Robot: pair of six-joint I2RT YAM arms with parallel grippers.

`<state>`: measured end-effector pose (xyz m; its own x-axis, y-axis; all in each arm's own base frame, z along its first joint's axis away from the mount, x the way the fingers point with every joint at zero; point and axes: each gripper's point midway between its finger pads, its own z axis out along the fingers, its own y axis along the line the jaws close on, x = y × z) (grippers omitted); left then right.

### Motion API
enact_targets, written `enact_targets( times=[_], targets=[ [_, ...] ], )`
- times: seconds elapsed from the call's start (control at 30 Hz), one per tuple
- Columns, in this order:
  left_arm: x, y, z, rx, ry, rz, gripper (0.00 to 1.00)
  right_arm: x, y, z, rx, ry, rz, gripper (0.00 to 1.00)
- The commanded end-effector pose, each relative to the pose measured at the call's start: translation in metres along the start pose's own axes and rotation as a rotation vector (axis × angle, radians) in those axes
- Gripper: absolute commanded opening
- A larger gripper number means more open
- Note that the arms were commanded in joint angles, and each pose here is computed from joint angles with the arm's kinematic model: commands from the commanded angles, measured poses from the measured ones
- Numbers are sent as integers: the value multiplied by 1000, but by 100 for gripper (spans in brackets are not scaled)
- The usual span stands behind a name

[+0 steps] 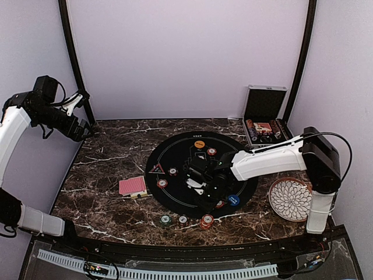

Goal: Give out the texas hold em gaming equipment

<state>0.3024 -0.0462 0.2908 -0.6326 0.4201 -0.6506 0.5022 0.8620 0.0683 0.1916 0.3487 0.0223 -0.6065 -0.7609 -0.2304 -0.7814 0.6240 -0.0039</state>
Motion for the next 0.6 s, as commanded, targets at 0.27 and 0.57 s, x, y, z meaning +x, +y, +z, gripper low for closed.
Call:
enact_targets(
  times=[0.27, 0.57],
  targets=[
    [1, -5, -6, 8, -1, 8, 99, -16, -1, -14, 6, -54, 17, 56],
    [1, -3, -9, -14, -2, 9, 99, -63, 15, -56, -9, -167, -15, 58]
  ],
)
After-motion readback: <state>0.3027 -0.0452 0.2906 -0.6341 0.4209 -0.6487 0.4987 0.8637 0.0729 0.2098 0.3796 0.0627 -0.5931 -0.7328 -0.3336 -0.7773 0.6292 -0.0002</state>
